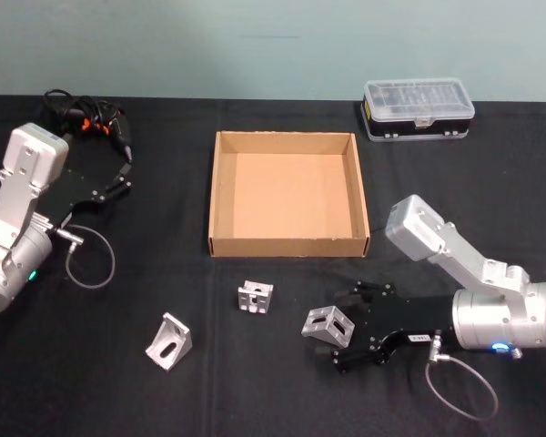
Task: Use one hand to pick up the angle iron from the table and place it into the box.
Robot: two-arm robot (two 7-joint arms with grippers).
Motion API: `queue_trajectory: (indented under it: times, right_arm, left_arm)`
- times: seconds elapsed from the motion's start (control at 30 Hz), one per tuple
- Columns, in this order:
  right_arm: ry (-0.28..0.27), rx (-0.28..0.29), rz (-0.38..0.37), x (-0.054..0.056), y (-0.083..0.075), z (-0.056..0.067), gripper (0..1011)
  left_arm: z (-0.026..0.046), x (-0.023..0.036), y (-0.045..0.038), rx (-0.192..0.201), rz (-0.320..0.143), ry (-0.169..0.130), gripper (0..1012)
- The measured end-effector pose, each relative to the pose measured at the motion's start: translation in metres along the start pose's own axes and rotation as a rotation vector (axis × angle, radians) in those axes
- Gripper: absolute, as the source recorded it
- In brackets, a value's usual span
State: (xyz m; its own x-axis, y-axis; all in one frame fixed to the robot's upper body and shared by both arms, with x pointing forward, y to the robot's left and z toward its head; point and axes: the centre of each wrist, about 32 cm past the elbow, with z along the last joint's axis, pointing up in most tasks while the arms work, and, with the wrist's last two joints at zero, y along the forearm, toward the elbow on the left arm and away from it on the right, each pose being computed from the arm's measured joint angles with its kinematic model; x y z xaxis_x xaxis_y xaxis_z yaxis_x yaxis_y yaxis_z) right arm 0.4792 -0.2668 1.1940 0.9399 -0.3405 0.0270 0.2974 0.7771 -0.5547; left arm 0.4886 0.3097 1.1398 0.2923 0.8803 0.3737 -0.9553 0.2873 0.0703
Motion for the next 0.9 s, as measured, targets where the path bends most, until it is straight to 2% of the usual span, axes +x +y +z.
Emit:
queue_trajectory:
  times: [0.27, 0.9]
  right_arm:
    - [0.013, -0.032, -0.041, -0.005, 0.008, 0.003, 1004]
    - [0.043, -0.026, -0.083, -0.010, 0.016, 0.002, 1004]
  left_arm:
    - [0.0000, 0.0000, 0.0000, 0.000, 0.000, 0.000, 1000]
    - [0.0000, 0.0000, 0.0000, 0.000, 0.000, 0.000, 1000]
